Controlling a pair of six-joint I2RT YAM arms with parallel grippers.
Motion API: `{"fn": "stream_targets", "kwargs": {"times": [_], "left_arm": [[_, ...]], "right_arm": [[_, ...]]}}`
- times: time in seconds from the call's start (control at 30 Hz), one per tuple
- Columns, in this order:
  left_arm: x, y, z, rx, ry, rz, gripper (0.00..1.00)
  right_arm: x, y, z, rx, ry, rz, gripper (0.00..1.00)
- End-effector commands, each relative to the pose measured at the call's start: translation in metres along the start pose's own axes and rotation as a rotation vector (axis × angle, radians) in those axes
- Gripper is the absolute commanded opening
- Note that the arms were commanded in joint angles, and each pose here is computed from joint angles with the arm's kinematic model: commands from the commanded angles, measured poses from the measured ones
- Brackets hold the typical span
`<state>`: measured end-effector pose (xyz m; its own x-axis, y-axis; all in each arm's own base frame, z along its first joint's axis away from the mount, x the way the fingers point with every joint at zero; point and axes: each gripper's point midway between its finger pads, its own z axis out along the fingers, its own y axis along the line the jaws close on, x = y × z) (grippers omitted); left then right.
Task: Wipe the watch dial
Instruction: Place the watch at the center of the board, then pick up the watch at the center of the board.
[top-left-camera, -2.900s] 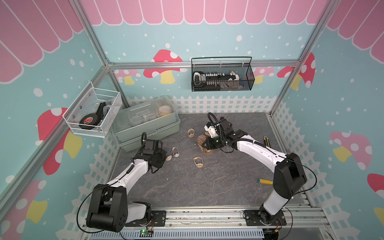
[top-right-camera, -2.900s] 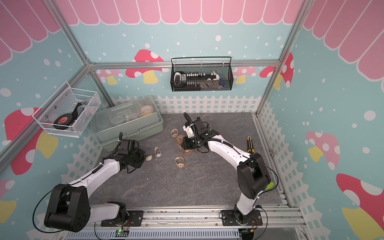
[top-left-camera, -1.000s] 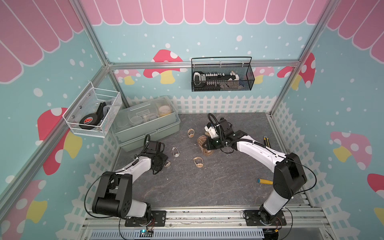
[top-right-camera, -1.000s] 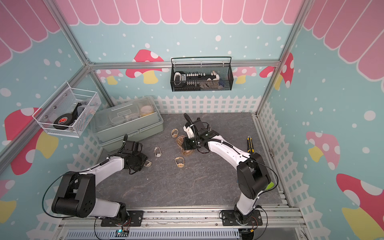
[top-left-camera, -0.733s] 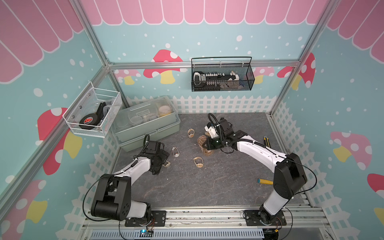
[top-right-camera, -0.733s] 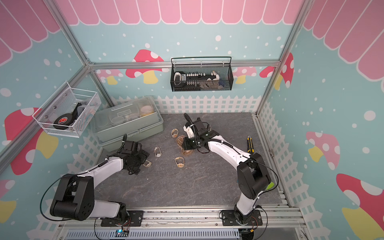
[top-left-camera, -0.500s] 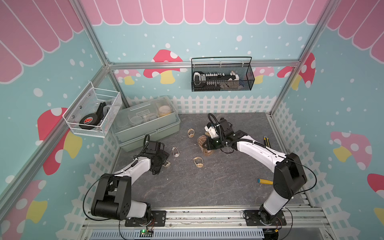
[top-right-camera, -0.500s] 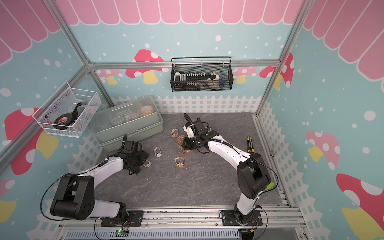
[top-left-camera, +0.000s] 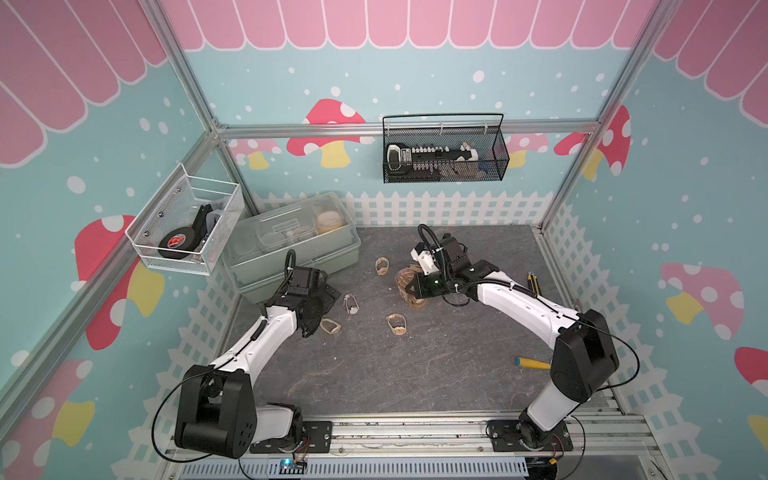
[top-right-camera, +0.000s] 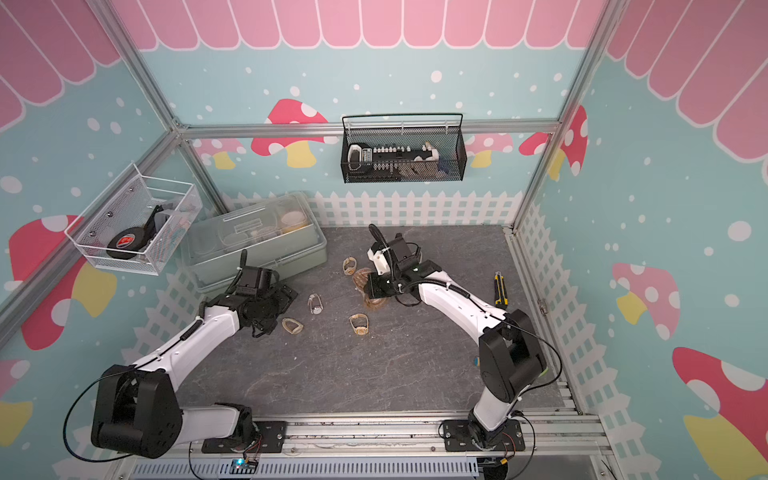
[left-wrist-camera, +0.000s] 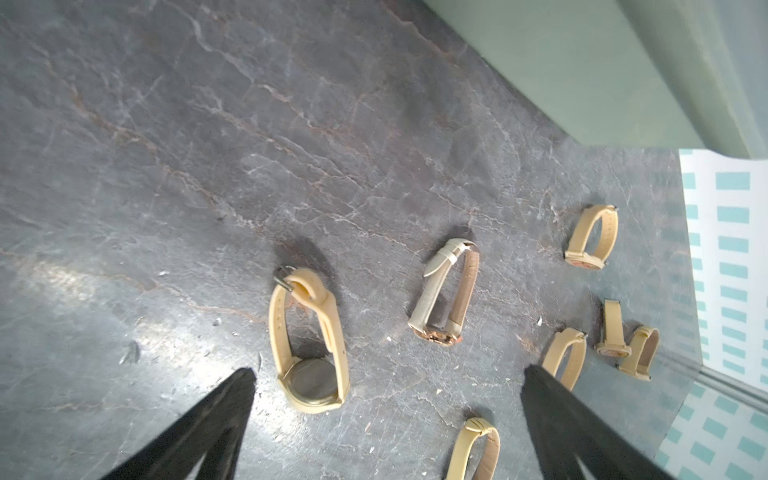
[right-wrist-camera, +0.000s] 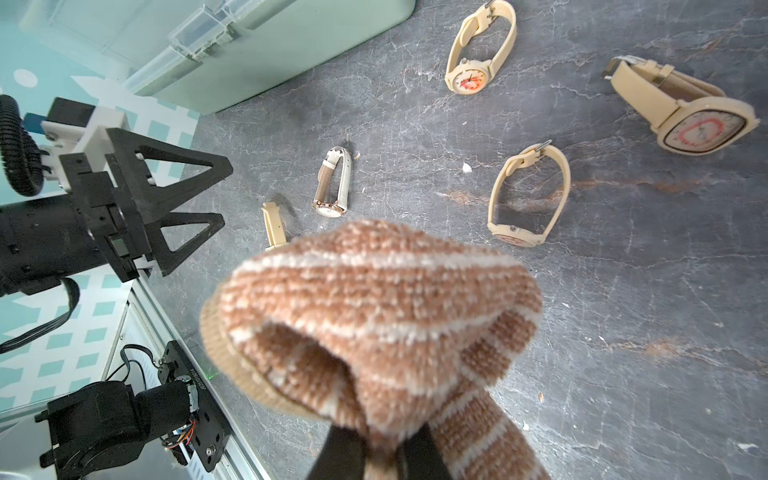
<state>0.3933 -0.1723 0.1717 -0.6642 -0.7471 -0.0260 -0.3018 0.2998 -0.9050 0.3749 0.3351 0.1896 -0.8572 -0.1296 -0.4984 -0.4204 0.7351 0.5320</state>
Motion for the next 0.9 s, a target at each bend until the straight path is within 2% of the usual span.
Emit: {"fn": "stream_targets", "kwargs": {"times": [0.0,0.37,0.67,0.87], "left_arm": [[-0.004,0.017,-0.006,-0.078,-0.020,-0.044,0.00],[-0.019,0.056,-0.033,-0.263,-0.100,-0.087,0.00],[-0.032,0.090,-0.067,-0.406,-0.195,-0.112,0.00],[-0.035,0.115,-0.077,-0.475,-0.227,-0.128,0.00]], "right_arm": [[-0.001,0.012,-0.018,-0.016,-0.043,-0.037,0.00],[0.028,0.001,-0.028,0.008,-0.014,-0.045,0.00],[0.037,-0.003,-0.028,0.014,-0.002,-0.047,0.00],[0.038,-0.004,-0.026,0.013,0.004,-0.049,0.00]]}}
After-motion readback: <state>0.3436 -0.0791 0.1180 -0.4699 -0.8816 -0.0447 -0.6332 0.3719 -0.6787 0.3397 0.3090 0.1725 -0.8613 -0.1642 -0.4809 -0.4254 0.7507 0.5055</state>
